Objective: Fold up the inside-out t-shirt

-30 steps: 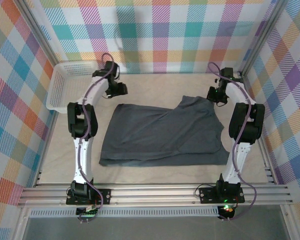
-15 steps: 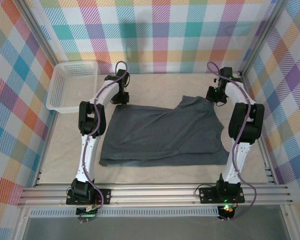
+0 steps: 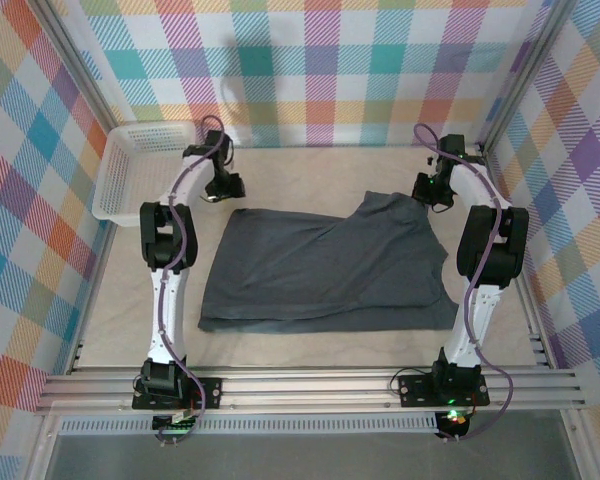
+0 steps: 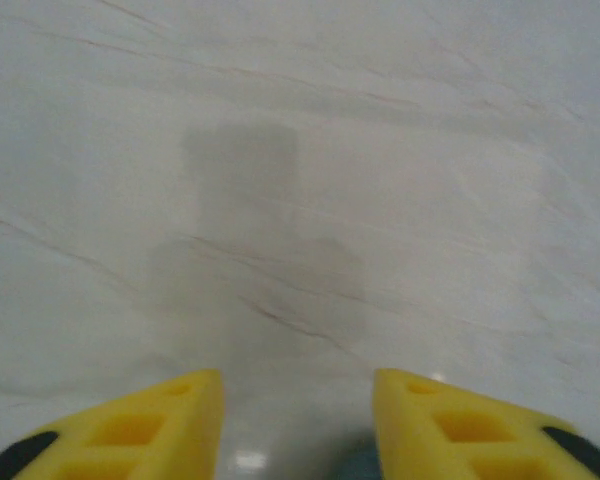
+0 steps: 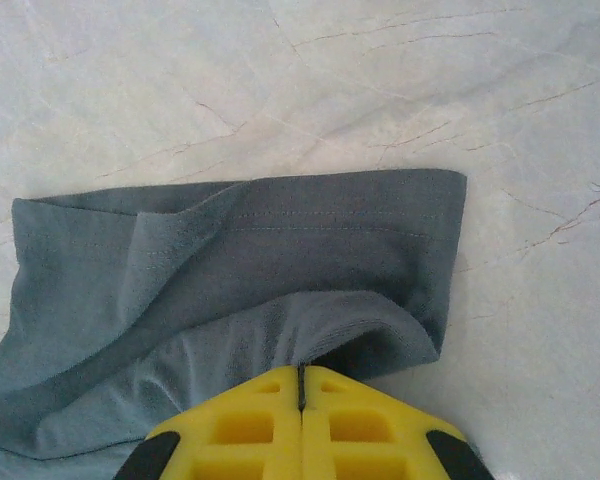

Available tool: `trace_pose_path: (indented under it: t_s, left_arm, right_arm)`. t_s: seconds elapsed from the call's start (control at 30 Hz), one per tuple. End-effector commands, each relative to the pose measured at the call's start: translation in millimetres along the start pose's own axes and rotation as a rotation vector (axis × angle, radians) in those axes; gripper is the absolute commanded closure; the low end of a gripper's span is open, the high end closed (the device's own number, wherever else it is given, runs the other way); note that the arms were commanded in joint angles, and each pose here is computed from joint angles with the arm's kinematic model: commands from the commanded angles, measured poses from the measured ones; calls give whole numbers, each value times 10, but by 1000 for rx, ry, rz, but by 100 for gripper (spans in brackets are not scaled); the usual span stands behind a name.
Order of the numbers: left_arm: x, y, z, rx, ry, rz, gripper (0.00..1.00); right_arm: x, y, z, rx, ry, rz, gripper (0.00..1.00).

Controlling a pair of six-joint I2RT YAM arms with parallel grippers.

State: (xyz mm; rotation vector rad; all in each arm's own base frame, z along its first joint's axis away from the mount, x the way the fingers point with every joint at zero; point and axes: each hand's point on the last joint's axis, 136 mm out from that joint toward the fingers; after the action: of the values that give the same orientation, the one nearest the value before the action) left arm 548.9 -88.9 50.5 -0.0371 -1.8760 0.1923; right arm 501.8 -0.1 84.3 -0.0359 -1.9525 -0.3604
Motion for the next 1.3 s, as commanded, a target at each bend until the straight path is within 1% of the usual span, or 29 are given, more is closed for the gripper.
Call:
trace_pose_path:
  t_s: [0.0, 0.07, 0.13, 0.23, 0.33, 0.5, 0.6, 0.7, 0.73, 0.8, 0.87, 0.9, 1.0, 1.03, 1.1, 1.17, 1.27]
  left_arm:
    - [155, -456, 29, -104, -9, 98, 51]
    - [1, -372, 118, -105, 31, 54, 49]
    - [-137, -296, 209, -113, 66, 15, 50]
    - [-253, -223, 294, -145, 97, -30, 61]
    - [-290, -127, 296, -159, 99, -86, 69]
    - [-270, 37, 229, -192, 84, -187, 78]
    - [-217, 131, 160, -207, 58, -250, 85]
    - [-186, 141, 112, -209, 43, -254, 93]
    - [-177, 135, 99, -203, 39, -247, 100]
    - [-151, 105, 78, -180, 33, -215, 100]
    - [-131, -13, 70, -149, 27, -121, 100]
    - [-109, -91, 57, -125, 18, -62, 97]
    - [42, -349, 25, -51, -4, 112, 64]
    - [98, -415, 15, -36, -16, 146, 57]
    - [172, -486, 29, -17, -28, 182, 50]
    - [165, -491, 105, -21, -15, 175, 49]
    - [52, -401, 260, -54, 33, 109, 49]
  right_arm:
    - [25, 30, -14, 9, 9, -9, 100]
    - [28, 33, -18, 10, 8, -10, 100]
    - [34, 33, -24, 12, 6, -9, 100]
    - [29, 36, -26, 10, 9, -10, 100]
    - [28, 36, -33, 8, 10, -11, 100]
    - [39, 41, -44, 7, 8, -10, 100]
    - [30, 30, -38, 7, 9, -5, 100]
    - [27, 22, -39, 3, 10, -3, 100]
    - [25, 28, -31, 3, 13, -4, 100]
    - [29, 27, -34, 3, 13, -3, 100]
    - [35, 26, -39, 5, 11, -1, 100]
    - [29, 20, -31, 6, 14, 0, 100]
    - [32, 15, -23, 8, 16, 1, 100]
    - [35, 23, -24, 9, 15, -1, 100]
    - [33, 32, -21, 9, 17, -6, 100]
    - [29, 26, -21, 8, 17, -5, 100]
    - [18, 30, -13, 8, 20, -7, 100]
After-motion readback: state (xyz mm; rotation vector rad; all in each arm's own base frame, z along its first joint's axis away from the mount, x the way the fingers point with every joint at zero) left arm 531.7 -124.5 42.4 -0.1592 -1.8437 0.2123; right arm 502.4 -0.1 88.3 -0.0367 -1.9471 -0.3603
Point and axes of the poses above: each hand's point on the last joint's axis, 136 mm out from that joint toward the fingers, its own x axis back along the fingers, its own y axis along the line the jaws close on, z = x × y, and after that the axes turned 1 degree about -x, right-handed
